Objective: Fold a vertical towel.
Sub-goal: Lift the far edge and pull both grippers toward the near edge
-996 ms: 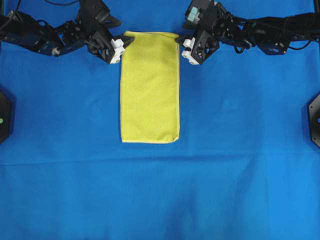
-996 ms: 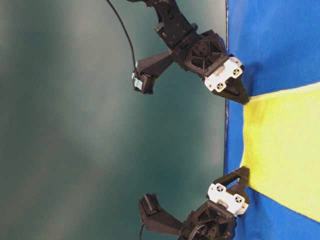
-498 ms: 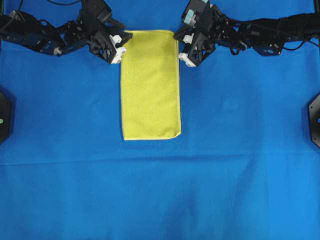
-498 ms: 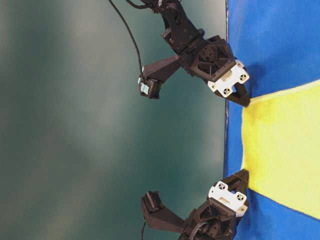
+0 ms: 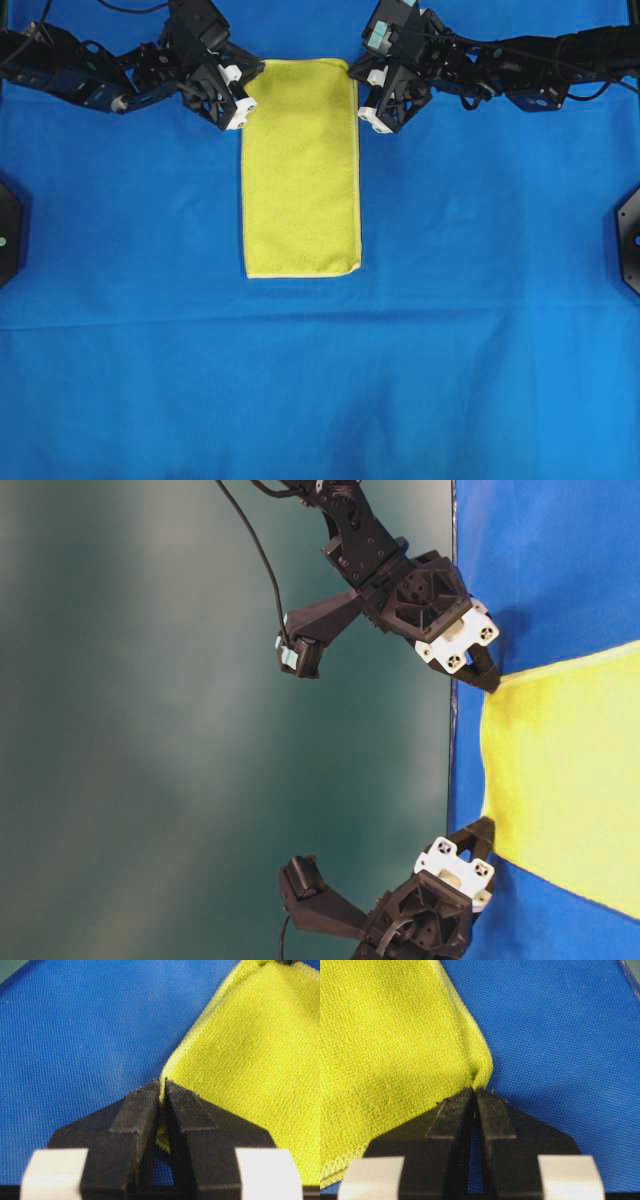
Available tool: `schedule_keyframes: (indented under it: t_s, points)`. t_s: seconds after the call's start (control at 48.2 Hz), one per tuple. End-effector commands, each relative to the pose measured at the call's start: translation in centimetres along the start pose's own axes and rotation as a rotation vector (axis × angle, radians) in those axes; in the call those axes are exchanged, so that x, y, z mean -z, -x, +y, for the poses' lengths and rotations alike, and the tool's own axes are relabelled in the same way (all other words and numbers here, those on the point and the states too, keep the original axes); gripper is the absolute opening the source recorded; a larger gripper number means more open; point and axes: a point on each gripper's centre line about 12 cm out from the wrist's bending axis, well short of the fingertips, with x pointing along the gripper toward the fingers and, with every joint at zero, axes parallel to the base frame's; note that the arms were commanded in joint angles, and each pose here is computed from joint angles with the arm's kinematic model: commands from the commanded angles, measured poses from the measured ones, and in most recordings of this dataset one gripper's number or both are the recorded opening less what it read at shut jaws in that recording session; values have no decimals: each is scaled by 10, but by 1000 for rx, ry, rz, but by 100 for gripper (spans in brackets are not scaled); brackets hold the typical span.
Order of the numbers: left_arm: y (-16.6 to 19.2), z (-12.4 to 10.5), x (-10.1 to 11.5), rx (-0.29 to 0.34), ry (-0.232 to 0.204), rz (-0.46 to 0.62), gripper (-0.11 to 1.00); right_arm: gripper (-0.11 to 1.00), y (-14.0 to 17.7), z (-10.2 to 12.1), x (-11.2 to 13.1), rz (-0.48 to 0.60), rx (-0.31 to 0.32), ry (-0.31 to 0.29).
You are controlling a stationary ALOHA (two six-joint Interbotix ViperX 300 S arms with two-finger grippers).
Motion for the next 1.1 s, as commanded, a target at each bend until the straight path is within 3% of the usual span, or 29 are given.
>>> schedule_keyframes:
  t_s: [0.0, 0.208, 0.581, 0.872, 1.079]
  points:
    - [7, 0, -26, 0, -6, -71, 3, 3, 13, -5, -17, -46, 12, -7]
    - [22, 0, -51, 0, -42, -126, 3, 3, 33, -7, -34, -102, 18, -9]
    - [28, -6, -52, 12, -52, -122, 3, 3, 42, -7, -38, -121, 18, -18]
    - [65, -50, -60, 122, -106, -153, 3, 3, 80, 27, -41, -165, -48, 27]
    - [97, -81, -52, 214, -139, -161, 3, 3, 113, 59, -36, -193, -122, 77]
